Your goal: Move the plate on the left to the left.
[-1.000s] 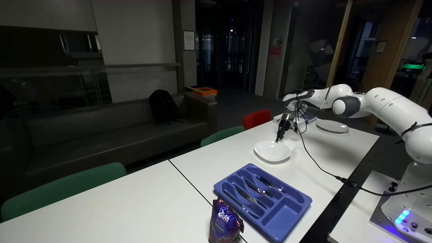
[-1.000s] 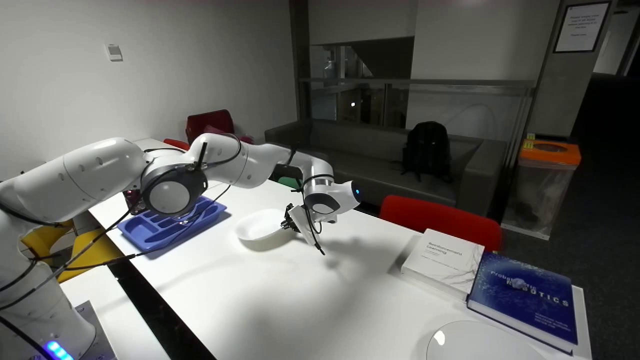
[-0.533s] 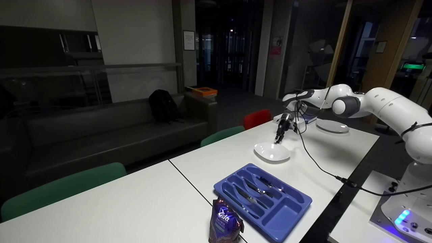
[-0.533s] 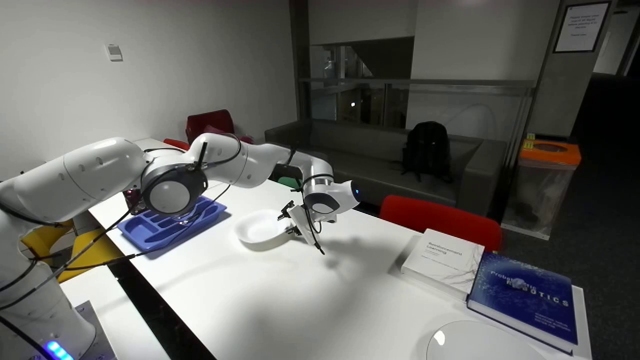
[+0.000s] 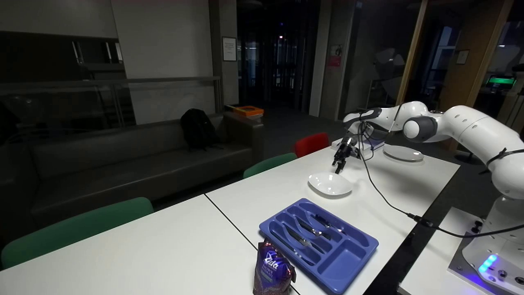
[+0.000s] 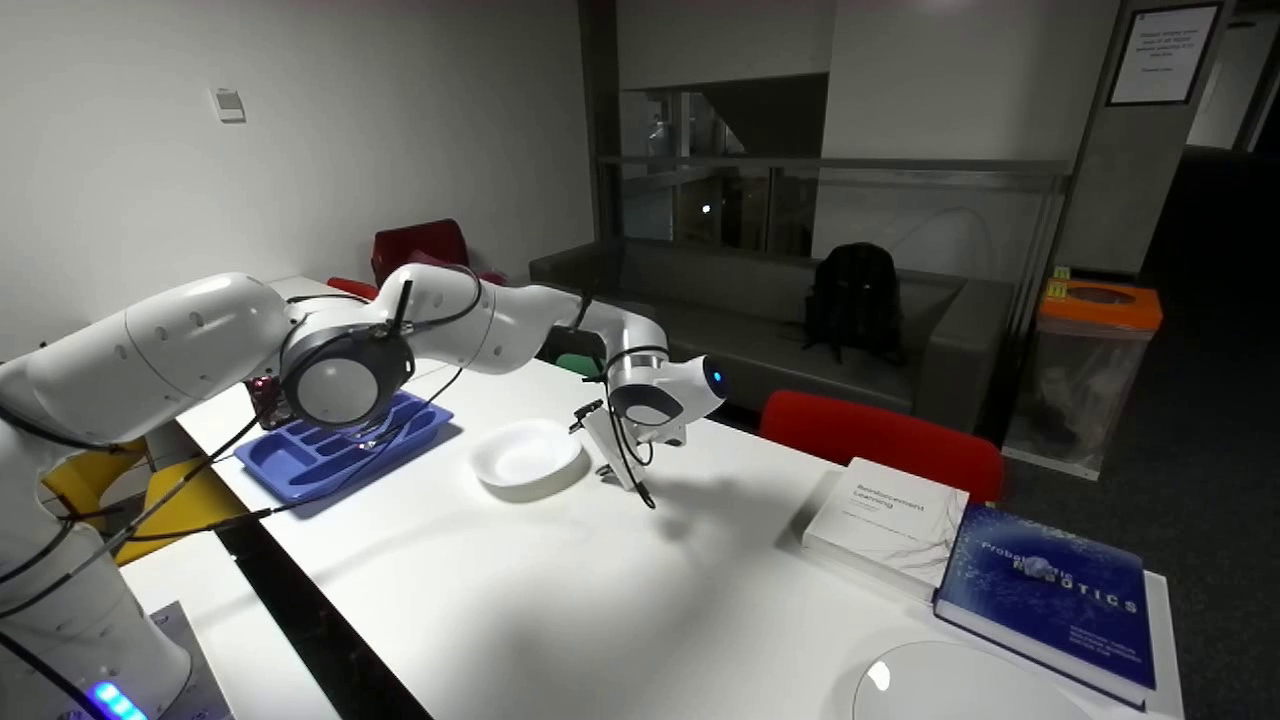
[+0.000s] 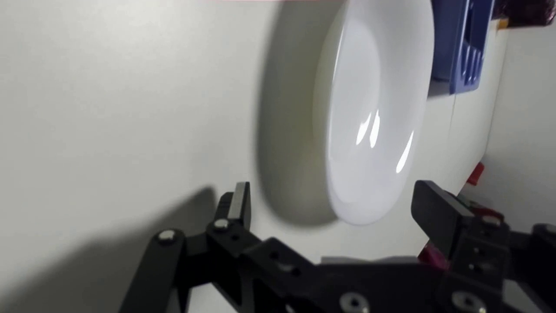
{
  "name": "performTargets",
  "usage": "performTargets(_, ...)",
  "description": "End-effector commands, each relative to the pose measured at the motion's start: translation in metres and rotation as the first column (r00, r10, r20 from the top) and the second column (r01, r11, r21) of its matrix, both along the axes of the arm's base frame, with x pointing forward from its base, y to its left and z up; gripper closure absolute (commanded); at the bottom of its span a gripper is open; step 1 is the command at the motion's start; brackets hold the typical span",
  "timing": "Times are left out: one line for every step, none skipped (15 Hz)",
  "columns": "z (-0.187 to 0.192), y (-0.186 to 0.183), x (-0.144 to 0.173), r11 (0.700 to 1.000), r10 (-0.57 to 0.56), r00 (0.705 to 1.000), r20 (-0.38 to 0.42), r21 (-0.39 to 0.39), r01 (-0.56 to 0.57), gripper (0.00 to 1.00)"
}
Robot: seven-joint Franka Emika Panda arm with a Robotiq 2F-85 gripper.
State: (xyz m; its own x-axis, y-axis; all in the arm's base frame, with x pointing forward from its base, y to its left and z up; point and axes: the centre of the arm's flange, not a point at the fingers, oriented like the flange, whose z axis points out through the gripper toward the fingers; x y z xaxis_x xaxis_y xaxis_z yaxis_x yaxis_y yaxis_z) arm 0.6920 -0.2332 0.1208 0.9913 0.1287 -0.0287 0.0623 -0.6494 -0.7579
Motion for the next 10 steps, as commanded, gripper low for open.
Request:
performTargets(0.033,-0.005,-0.026,0.984,-0.137,0.990,0.029,-0.109,0.139,0.00)
performTargets(0.039,-0.009,-0.028,0.974,-0.170,0.985,0.044,-0.144,0.174,0.00)
performTargets(0.046,-0.012,-0.032,0.961,-0.202,0.978,0.053,-0.183,0.208,0.00)
performTargets(0.053,-0.015,-0.035,0.946,-0.233,0.971,0.058,-0.218,0.240,0.00)
performTargets(0.059,-0.018,-0.039,0.932,-0.262,0.964,0.057,-0.244,0.267,0.00)
performTargets(0.066,-0.021,-0.044,0.918,-0.289,0.956,0.047,-0.272,0.290,0.00)
performTargets(0.072,-0.024,-0.049,0.905,-0.311,0.950,0.033,-0.294,0.307,0.00)
performTargets(0.078,-0.026,-0.054,0.894,-0.334,0.942,0.012,-0.312,0.321,0.00)
performTargets(0.084,-0.027,-0.061,0.882,-0.357,0.934,-0.001,-0.331,0.336,0.00)
performTargets(0.088,-0.027,-0.069,0.869,-0.379,0.926,-0.012,-0.349,0.351,0.00)
